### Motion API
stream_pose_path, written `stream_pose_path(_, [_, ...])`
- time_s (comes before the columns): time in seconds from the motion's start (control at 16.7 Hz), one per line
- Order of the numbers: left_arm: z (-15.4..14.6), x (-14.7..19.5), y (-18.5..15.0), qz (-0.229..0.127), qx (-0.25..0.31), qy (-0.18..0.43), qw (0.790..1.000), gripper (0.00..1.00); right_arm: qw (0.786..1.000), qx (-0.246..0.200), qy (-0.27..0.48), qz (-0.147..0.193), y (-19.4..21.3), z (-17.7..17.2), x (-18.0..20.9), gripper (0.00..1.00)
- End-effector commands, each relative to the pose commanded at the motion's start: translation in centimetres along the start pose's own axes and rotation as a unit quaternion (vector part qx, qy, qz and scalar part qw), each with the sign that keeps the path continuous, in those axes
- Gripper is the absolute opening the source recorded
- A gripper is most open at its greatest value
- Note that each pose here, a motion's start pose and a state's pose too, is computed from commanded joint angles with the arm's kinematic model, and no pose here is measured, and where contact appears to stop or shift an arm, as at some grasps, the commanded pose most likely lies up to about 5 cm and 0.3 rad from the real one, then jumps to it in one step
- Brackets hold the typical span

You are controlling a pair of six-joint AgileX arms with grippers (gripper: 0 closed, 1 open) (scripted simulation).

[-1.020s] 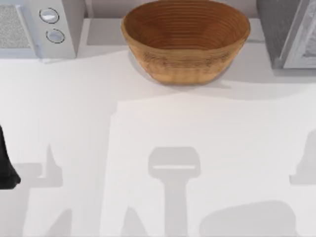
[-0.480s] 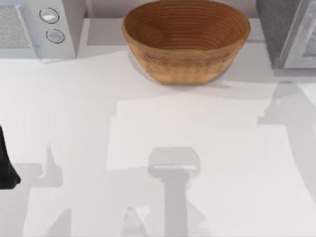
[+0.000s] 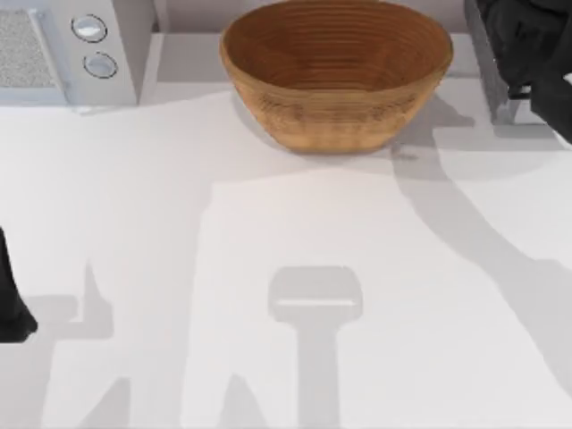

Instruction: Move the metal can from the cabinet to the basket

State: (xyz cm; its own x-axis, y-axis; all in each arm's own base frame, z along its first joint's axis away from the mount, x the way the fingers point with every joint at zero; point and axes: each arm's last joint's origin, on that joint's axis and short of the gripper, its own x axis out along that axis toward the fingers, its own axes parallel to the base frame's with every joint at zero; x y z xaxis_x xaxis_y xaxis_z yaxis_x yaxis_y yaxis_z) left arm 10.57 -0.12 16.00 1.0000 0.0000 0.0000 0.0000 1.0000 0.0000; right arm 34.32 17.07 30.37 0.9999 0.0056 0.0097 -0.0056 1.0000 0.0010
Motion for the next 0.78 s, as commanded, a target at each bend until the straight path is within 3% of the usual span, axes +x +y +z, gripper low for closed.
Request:
stream_pose_path(0.36, [0.0,0.0,0.0,0.0,0.0,0.0,1.0,1.0,1.0,-0.001,0.006,-0.001,8.8,-6.1,5.4,0.0])
stream_pose_path(0.78, [0.0,0.0,0.0,0.0,0.0,0.0,1.0,1.0,1.0,0.0,0.005,-0.002,10.3,-7.3,5.9,0.0])
